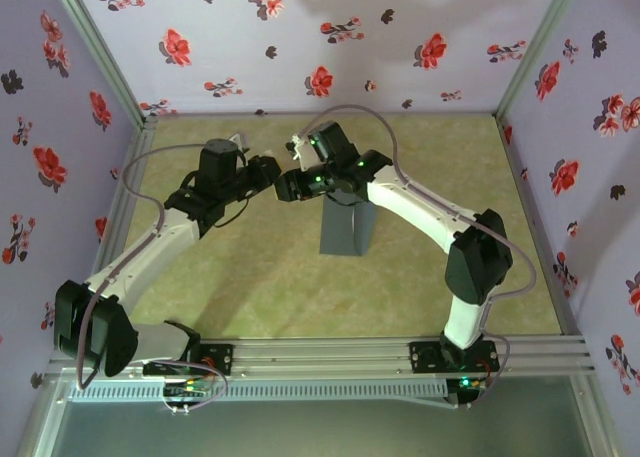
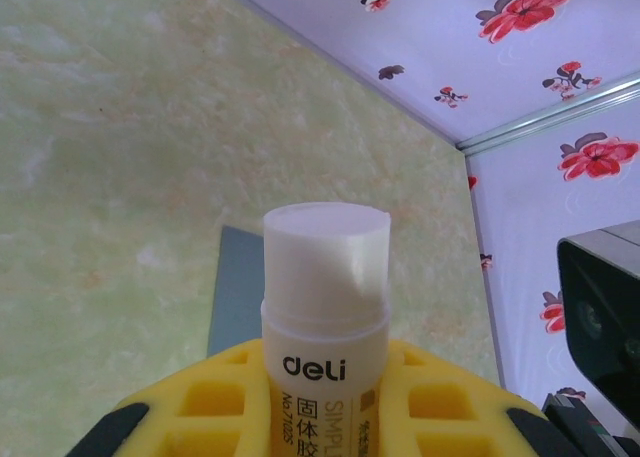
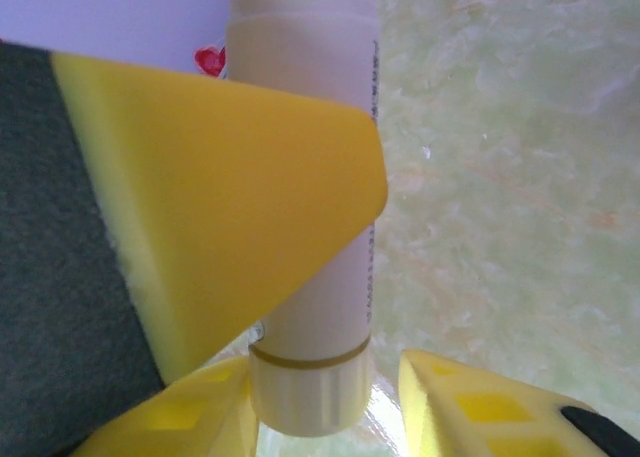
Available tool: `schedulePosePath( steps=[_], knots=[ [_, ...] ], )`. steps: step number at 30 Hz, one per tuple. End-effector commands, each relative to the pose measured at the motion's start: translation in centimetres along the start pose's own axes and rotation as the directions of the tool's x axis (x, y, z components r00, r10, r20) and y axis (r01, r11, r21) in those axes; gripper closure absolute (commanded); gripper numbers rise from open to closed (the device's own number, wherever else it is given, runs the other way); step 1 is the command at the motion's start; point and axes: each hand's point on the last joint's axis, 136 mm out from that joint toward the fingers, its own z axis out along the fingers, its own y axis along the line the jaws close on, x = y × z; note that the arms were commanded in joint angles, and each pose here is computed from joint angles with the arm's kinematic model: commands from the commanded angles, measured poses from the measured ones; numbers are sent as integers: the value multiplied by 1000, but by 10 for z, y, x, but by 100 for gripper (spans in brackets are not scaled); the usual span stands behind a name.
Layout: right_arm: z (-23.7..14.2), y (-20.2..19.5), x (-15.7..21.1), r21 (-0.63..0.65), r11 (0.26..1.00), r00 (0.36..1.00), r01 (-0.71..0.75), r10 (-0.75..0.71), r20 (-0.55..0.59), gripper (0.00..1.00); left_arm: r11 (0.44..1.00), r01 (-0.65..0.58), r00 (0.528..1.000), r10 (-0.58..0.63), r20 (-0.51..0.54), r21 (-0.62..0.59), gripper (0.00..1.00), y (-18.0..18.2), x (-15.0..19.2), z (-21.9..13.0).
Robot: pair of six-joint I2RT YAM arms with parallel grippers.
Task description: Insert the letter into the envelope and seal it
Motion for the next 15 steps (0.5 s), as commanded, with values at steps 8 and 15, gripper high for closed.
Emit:
schedulePosePath(
  steps=[8, 15],
  knots=[
    [-3, 16, -21, -51, 998, 996, 39, -35, 83, 75, 995, 7, 1000, -7, -9, 98, 100, -16, 6, -8],
    [-20, 29, -28, -156, 986, 992, 66, -48, 116, 82, 982, -11, 999, 18, -33, 189, 100, -27, 15, -16]
  ],
)
